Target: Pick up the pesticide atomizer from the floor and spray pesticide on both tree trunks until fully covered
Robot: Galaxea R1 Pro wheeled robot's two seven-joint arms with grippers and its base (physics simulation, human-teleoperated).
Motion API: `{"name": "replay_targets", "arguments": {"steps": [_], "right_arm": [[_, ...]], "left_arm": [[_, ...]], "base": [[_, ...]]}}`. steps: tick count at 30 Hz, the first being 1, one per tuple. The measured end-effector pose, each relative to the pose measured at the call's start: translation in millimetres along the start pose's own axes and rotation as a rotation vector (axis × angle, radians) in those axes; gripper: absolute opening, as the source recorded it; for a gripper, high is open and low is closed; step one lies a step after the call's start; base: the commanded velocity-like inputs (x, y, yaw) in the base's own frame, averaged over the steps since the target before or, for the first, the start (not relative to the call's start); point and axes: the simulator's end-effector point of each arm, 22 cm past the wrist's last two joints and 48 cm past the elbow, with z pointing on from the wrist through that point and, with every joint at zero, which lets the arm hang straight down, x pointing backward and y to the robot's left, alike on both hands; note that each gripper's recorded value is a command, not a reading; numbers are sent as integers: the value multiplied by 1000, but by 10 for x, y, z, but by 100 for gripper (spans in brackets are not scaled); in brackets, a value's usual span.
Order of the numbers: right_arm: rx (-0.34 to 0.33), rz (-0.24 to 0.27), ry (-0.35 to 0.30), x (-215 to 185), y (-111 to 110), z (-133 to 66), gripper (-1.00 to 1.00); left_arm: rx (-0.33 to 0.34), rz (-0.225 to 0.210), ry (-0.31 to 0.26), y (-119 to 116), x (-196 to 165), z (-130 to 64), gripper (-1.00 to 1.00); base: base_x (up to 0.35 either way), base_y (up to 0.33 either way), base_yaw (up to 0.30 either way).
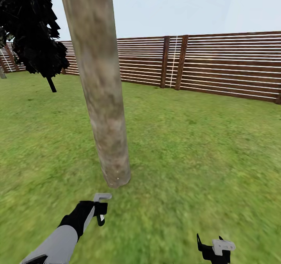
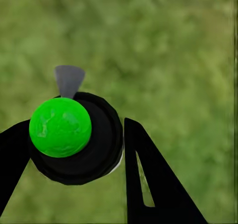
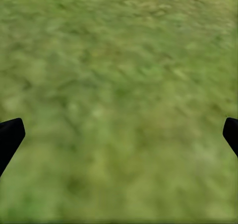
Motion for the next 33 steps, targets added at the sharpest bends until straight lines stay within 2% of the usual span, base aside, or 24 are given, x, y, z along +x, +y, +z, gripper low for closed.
{"name": "replay_targets", "arguments": {"steps": [3,4,6,10,12,15,17,21,23,25,30,33], "right_arm": [[1,0,0,-1,-2,0,100],[1,0,0,-1,-3,0,100],[2,0,0,0,-11,1,100],[2,0,0,-1,-14,1,100],[2,0,0,-1,-14,1,100],[2,0,0,0,-15,0,100],[0,-1,1,4,-4,-1,100],[-2,-1,1,3,5,-1,100],[-3,-1,0,1,6,0,100],[-2,-1,0,0,4,0,100],[-2,-1,1,1,5,0,100],[-2,-1,0,1,5,0,100]], "left_arm": [[25,-3,-17,-193,-176,-25,-100],[28,-3,1,-223,-175,-34,-100],[22,-2,15,-188,-183,-45,-100],[-9,-5,22,34,-179,-55,-100],[-8,-8,21,37,-190,-58,-100],[21,-4,8,-185,-288,-68,-100],[26,2,2,-237,-338,-77,-100],[-27,-6,-14,134,-447,-134,-100],[-63,-19,1,360,-487,-211,-100],[-55,-24,0,301,-518,-227,-100],[-7,-19,-10,-66,-602,-227,-100],[1,-14,-22,-145,-666,-247,-100]], "base": [[0,0,0],[0,0,0],[0,0,-41],[-172,37,-230],[-57,11,-82],[-7,1,-10],[-1,0,-1],[0,0,0],[-188,0,0],[-312,0,0],[-193,0,0],[-8,0,0]]}}
